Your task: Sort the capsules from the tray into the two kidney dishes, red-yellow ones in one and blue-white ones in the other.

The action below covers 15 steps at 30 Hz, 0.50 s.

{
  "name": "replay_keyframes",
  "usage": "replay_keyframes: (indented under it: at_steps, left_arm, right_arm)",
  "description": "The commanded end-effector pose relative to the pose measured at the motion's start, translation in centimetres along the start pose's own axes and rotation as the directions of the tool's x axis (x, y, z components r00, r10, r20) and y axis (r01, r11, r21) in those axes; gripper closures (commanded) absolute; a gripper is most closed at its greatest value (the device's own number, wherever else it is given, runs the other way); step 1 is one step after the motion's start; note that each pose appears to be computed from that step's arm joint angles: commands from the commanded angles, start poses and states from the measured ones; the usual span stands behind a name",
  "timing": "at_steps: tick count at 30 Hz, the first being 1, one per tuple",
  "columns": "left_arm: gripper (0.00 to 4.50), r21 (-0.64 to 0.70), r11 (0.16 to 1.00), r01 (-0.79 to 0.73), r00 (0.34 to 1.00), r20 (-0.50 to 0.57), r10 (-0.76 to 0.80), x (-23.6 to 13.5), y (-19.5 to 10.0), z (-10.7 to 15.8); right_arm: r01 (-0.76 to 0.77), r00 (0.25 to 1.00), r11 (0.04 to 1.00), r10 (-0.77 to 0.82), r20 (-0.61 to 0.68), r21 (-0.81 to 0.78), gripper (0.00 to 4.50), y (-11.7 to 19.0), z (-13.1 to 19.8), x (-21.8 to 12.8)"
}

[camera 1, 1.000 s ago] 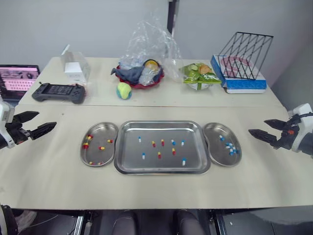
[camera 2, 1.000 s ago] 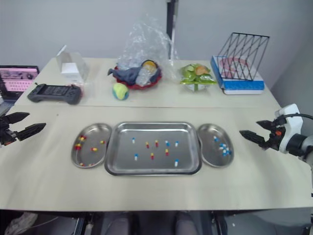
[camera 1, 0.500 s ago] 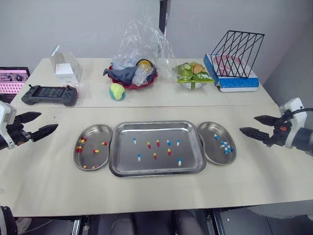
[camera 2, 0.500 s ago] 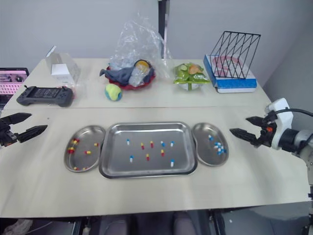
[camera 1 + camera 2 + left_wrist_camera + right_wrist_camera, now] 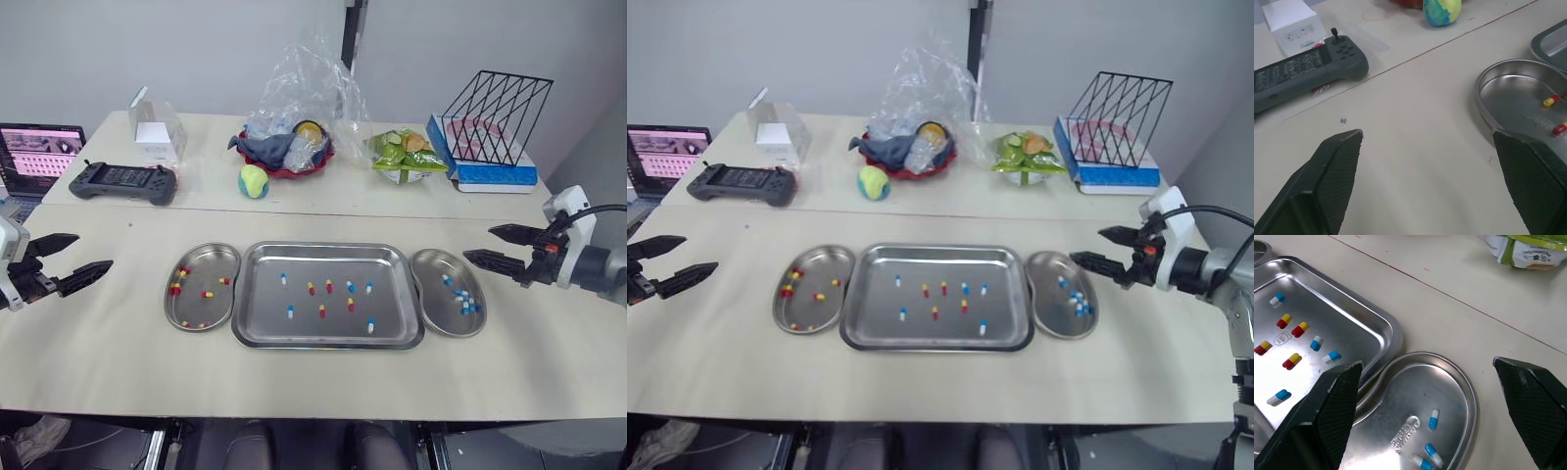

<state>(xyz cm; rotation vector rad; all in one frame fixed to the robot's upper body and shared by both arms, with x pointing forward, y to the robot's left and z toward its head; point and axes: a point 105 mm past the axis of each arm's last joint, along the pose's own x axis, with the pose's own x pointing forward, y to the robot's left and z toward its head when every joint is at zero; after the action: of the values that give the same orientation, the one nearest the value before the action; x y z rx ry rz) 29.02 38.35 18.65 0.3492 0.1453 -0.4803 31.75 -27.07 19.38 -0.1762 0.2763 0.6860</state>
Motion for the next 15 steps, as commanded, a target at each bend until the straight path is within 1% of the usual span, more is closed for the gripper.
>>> replay_keyframes:
  at_steps: [1,11,12,14,15]
  left_arm:
    - [0.04,0.056,0.998,-0.038,0.998,0.059,0.035,-0.5,0.7,2.1]
    - [0.04,0.074,0.997,-0.011,0.998,0.068,0.006,0.0,0.1,2.7]
    - [0.04,0.087,0.996,0.007,0.997,0.077,-0.013,0.3,-0.4,2.9]
    - [0.04,0.095,0.991,0.097,0.990,0.092,-0.106,0.8,-2.2,3.5]
    - [0.04,0.090,0.987,0.132,0.985,0.098,-0.141,0.8,-2.8,3.7]
  right_arm:
    - [0.026,0.999,0.999,-0.026,0.022,-0.036,0.00,-0.5,1.0,-0.7]
    - [0.002,1.000,0.999,-0.002,0.018,-0.045,0.00,0.0,1.3,-0.6]
    - [-0.033,0.999,0.998,0.034,0.018,-0.054,0.00,0.9,1.7,-0.2]
    - [-0.147,0.989,0.986,0.149,0.020,-0.081,0.00,3.8,2.4,1.2]
    - [-0.182,0.983,0.979,0.185,0.019,-0.092,0.00,4.8,2.6,1.6]
